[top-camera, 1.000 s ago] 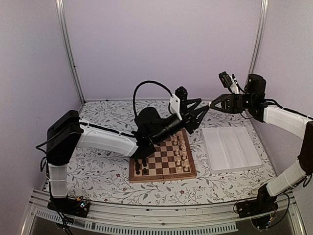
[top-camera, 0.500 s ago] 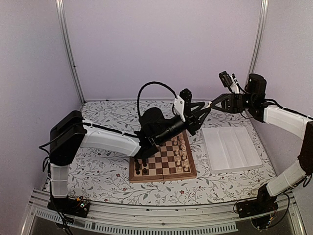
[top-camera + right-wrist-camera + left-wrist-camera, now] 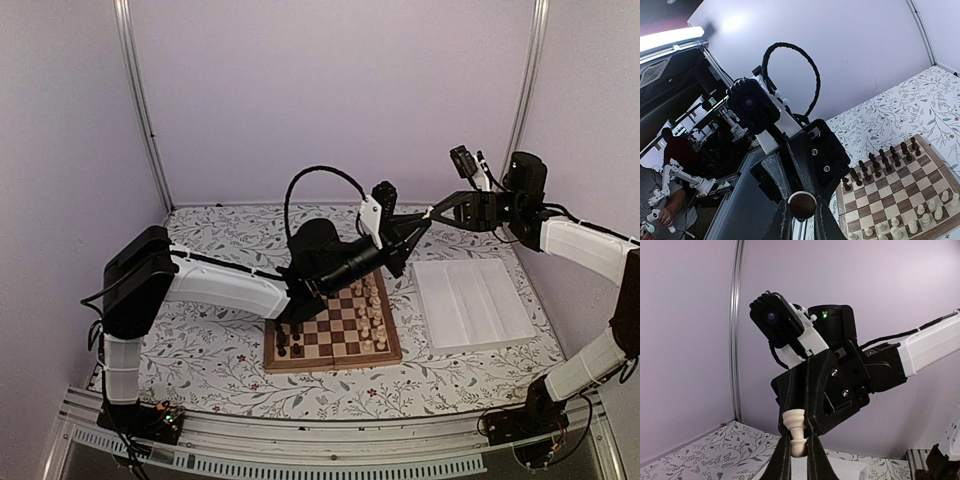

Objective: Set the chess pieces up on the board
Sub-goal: Place the chess piece on the chessboard.

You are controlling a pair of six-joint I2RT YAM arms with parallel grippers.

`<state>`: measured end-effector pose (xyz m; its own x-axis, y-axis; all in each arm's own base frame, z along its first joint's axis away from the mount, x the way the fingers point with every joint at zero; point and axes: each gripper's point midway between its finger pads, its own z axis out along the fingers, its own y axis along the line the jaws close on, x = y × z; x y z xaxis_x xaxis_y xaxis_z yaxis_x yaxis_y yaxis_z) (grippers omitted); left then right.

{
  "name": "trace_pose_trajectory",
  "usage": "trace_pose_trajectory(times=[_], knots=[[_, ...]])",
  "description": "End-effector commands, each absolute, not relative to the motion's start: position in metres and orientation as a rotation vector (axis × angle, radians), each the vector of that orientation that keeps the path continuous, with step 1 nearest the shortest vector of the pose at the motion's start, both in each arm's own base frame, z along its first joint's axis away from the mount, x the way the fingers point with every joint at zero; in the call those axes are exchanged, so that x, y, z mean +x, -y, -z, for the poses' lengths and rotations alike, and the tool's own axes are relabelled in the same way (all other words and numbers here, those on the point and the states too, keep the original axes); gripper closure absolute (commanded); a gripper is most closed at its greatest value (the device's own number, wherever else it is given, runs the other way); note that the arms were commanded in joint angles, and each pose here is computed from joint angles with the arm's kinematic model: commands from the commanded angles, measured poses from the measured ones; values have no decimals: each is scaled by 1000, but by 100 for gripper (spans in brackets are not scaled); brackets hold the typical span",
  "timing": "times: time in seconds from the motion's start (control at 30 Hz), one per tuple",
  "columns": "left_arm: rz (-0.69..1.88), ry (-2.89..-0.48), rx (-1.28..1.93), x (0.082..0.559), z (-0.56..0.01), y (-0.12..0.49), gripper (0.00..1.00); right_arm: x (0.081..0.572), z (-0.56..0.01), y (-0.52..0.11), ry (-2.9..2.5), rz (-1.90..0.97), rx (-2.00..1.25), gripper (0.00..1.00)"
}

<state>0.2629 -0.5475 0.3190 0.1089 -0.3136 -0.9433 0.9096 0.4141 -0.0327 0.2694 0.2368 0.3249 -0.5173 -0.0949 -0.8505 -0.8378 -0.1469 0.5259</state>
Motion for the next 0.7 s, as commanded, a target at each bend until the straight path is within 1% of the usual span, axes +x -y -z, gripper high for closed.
trace_pose_trajectory(times=[0.0, 0.03, 0.07, 0.1, 0.13, 0.17, 0.23, 0.3, 0.37, 0.43, 0.53, 0.57, 0.67], knots=[[1027, -1087, 698, 256, -329, 554, 99, 264, -325, -239, -1547, -1700, -1075, 84], [1025, -1086, 703, 255, -332, 552, 100, 266, -325, -238, -1549, -1687, -1065, 74], [1025, -1093, 704, 255, -334, 549, 100, 270, -324, -235, -1562, -1677, -1043, 59], [1024, -1109, 703, 255, -336, 545, 100, 275, -324, -230, -1576, -1665, -1018, 21], [1021, -1134, 710, 257, -337, 539, 100, 279, -323, -223, -1610, -1671, -979, 4], [1012, -1198, 742, 259, -330, 536, 100, 285, -323, -214, -1619, -1649, -958, 1], [997, -1337, 800, 267, -321, 525, 100, 300, -320, -195, -1675, -1575, -874, 1], [976, -1518, 862, 275, -307, 510, 100, 319, -310, -180, -1698, -1355, -866, 1], [934, -1694, 877, 286, -297, 487, 100, 335, -286, -169, -1770, -1085, -872, 1], [911, -1915, 907, 291, -271, 463, 100, 353, -268, -149, -1815, -788, -863, 1], [848, -2251, 923, 298, -231, 427, 100, 374, -247, -115, -1908, -480, -773, 1], [817, -2356, 923, 299, -216, 416, 100, 380, -241, -104, -1929, -403, -729, 1], [797, -2544, 939, 297, -189, 396, 100, 381, -231, -96, -1945, -385, -688, 1]])
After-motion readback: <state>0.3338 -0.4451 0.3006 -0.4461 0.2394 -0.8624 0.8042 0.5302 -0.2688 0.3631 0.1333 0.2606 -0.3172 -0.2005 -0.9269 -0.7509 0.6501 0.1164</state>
